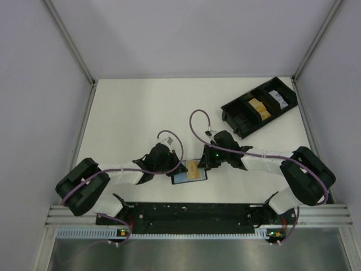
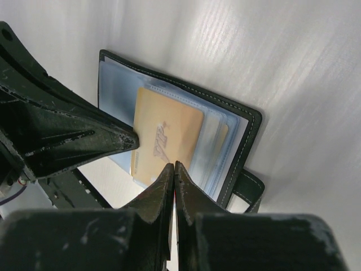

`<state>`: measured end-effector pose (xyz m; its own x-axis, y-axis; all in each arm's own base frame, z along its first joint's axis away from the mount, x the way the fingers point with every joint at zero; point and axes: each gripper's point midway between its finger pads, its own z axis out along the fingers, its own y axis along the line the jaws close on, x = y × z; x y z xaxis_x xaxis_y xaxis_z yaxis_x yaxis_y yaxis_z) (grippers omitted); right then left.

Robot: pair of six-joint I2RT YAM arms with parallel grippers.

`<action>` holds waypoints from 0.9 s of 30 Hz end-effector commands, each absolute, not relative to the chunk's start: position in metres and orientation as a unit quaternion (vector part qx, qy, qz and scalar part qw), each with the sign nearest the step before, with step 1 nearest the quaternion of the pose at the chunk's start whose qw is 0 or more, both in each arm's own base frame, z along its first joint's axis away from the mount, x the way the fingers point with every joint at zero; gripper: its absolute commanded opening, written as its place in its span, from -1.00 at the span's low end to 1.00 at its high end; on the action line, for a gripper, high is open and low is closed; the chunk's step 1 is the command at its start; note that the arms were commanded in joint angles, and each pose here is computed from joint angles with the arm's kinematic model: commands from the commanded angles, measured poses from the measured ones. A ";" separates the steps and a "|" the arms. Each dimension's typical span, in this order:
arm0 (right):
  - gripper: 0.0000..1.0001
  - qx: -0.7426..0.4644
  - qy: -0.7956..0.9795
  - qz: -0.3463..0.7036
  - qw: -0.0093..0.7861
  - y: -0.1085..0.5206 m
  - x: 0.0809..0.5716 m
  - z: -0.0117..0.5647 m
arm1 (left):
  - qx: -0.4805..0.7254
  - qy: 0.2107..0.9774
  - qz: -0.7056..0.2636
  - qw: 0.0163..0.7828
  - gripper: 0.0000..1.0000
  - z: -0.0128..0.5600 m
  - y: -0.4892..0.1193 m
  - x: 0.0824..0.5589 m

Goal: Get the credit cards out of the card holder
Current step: Remove the credit card from the card holder.

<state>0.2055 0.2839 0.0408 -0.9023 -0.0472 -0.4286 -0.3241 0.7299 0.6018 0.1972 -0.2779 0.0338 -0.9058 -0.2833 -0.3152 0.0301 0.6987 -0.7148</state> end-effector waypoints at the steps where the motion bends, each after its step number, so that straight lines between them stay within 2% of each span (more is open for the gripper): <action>1: -1.00 -0.098 0.894 0.376 0.222 0.302 0.226 0.056 | -0.065 0.896 -0.380 0.220 -1.00 0.037 -0.277 0.200; 12: -1.00 -0.057 0.938 0.290 0.181 0.260 0.211 0.001 | -0.073 0.897 -0.379 0.217 -1.00 0.033 -0.273 0.196; 27: -1.00 -0.036 0.953 0.255 0.162 0.241 0.206 -0.014 | -0.101 0.889 -0.394 0.212 -1.00 0.028 -0.262 0.190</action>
<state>0.2169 0.2804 0.0248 -0.9246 0.0285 -0.3798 -0.2284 0.7564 0.6129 0.1907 -0.2659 0.0290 -0.8938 -0.3384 -0.2944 -0.0097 0.6708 -0.7415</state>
